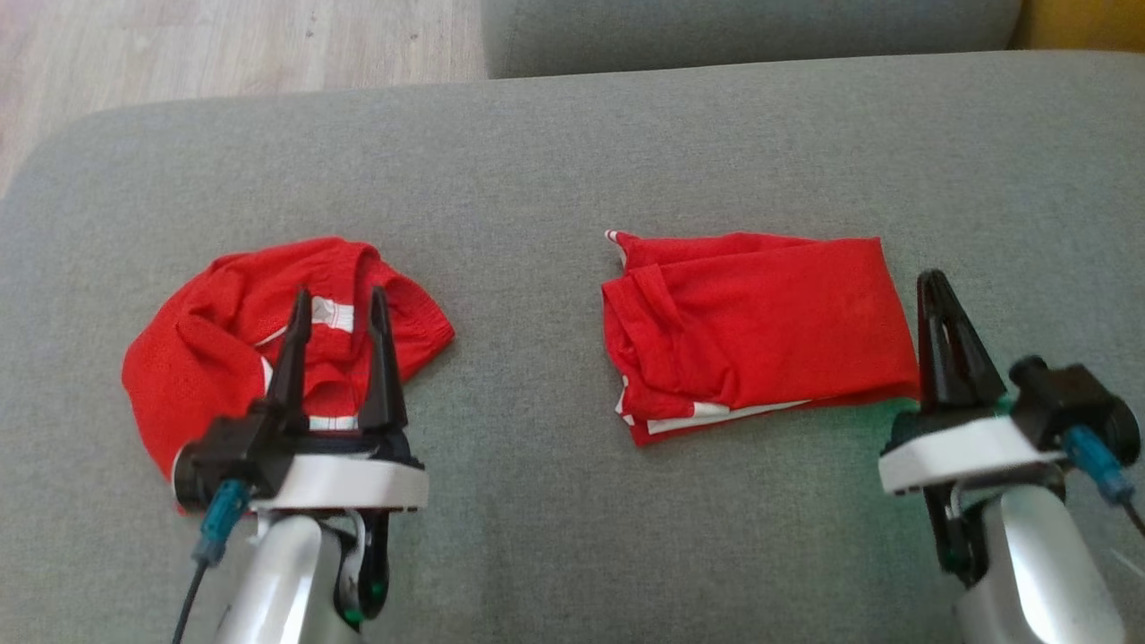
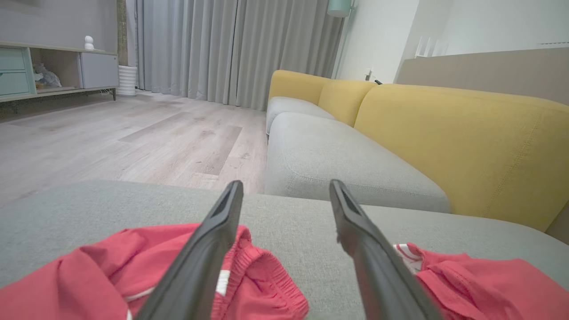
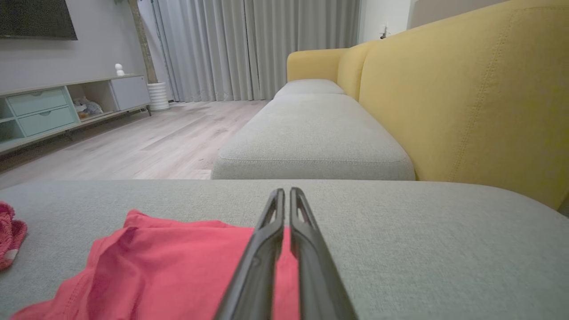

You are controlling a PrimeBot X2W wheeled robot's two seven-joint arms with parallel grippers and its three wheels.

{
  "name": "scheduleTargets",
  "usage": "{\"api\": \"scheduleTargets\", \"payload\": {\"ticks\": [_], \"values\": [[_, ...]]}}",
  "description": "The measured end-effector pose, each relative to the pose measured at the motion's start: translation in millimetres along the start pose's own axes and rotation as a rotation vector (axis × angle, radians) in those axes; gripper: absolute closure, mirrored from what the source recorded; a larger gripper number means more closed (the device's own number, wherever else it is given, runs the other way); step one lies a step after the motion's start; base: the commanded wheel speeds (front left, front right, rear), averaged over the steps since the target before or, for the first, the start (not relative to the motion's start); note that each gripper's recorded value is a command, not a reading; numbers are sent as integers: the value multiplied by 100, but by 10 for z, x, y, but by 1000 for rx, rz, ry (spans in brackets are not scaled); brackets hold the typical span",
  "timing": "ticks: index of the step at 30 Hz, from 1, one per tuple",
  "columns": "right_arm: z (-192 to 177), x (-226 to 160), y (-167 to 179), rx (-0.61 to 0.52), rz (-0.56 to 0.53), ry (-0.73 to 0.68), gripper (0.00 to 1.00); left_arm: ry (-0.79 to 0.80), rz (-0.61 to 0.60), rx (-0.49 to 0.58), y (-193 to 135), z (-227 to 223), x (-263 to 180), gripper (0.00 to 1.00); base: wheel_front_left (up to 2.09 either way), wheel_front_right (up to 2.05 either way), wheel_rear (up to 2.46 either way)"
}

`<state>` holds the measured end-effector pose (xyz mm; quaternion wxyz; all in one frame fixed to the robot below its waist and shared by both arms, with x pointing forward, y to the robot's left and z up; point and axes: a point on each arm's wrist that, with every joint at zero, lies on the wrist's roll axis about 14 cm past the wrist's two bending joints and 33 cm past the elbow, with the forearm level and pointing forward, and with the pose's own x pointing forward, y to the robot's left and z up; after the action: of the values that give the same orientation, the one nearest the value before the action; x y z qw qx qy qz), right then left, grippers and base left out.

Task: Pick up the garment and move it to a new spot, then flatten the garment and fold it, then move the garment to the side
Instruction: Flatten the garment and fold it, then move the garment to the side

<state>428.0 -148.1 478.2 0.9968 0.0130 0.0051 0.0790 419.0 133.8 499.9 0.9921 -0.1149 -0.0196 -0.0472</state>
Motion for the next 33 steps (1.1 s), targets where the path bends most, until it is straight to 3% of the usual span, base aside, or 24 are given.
{"api": "scheduleTargets", "payload": {"ticks": [1, 13, 23, 28, 33], "values": [[-12, -27, -4, 0, -2, 3, 0, 7, 0, -1, -1, -23, -15, 0, 0, 0, 0], [-68, 16, -3, -12, 0, 13, 0, 38, 5, 0, 12, -136, -30, 0, 0, 0, 0], [-727, 247, -288, 18, -87, 284, 0, 73, 27, 5, 121, -280, 76, 0, 0, 0, 0], [-1133, 182, -140, 97, -65, 439, 0, 81, 41, 9, 181, -311, 98, 0, 0, 0, 0], [-1154, 261, -64, 95, -30, 455, 0, 88, 44, 9, 193, -341, 106, 0, 0, 0, 0]]}}
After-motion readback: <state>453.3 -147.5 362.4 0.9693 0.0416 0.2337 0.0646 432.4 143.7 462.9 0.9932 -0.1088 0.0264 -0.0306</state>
